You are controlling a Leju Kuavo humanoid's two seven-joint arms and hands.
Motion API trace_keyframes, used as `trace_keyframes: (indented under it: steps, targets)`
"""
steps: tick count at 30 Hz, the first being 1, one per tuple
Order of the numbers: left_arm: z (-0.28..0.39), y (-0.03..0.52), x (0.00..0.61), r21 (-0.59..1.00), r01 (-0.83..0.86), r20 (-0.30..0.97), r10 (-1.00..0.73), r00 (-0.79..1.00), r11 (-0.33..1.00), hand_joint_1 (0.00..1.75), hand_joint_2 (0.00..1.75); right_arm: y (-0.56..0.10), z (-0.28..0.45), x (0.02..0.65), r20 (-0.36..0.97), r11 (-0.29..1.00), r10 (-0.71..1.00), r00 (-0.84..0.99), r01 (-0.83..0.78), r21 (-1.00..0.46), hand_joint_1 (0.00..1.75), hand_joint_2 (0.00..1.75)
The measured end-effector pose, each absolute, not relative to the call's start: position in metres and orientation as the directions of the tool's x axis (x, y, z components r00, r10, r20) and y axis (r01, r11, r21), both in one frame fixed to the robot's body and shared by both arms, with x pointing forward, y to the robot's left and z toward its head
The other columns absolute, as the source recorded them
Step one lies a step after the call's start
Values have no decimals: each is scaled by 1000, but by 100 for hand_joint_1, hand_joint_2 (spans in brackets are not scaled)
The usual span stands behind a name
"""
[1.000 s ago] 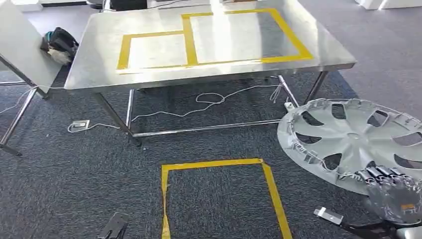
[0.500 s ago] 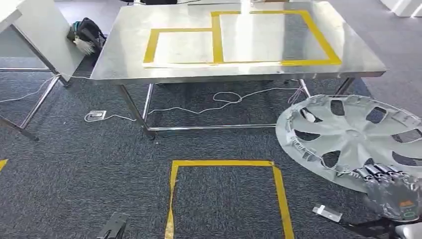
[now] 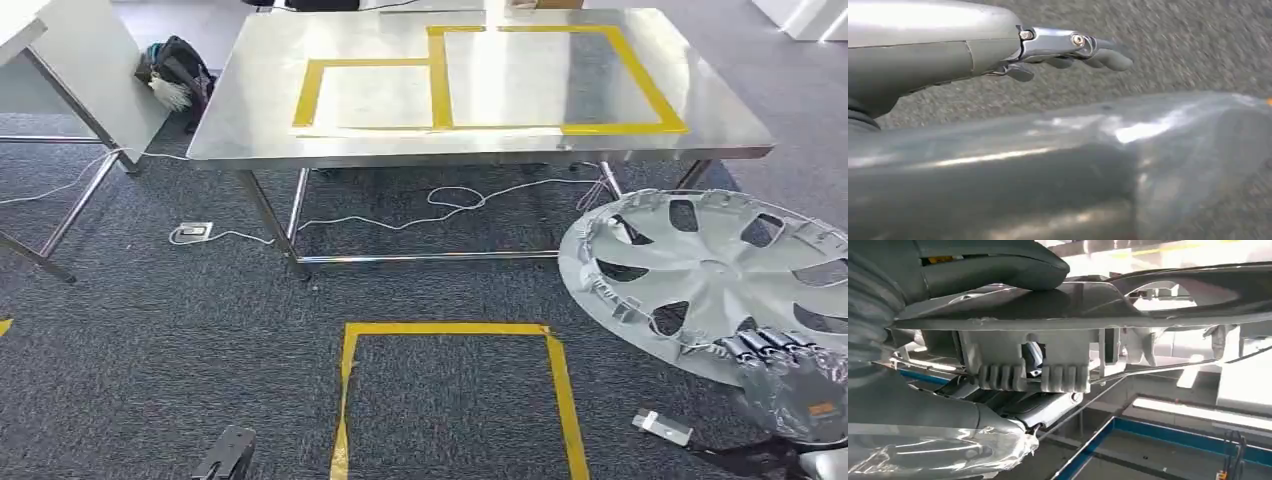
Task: Take the parts from the cabinet and place them on the table.
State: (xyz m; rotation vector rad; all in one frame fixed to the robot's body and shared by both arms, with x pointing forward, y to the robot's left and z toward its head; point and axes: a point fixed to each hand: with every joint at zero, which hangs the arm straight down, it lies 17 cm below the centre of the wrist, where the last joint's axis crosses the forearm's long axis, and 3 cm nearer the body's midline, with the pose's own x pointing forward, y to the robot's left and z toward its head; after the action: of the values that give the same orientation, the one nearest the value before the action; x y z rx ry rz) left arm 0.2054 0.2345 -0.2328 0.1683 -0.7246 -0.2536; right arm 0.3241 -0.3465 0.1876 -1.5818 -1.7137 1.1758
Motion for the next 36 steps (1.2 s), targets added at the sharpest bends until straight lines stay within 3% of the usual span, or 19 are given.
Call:
trace_keyframes:
  steps: [19,31,36]
  targets:
    - [-229,235,214,219,181,654,-282,702,959,0,0,-350,176,318,-170,-66,970,-176,484,-873,175,175]
    - [-240,241,183,213,160,619,-260,741,964,0,0,-354,172,314,-171,-79,973,-155,473,-878,175,175]
    - [-233,242,204,219,137,643,-249,724,966,0,0,-356,176,314,-175,-84,973,-148,479,-874,175,175]
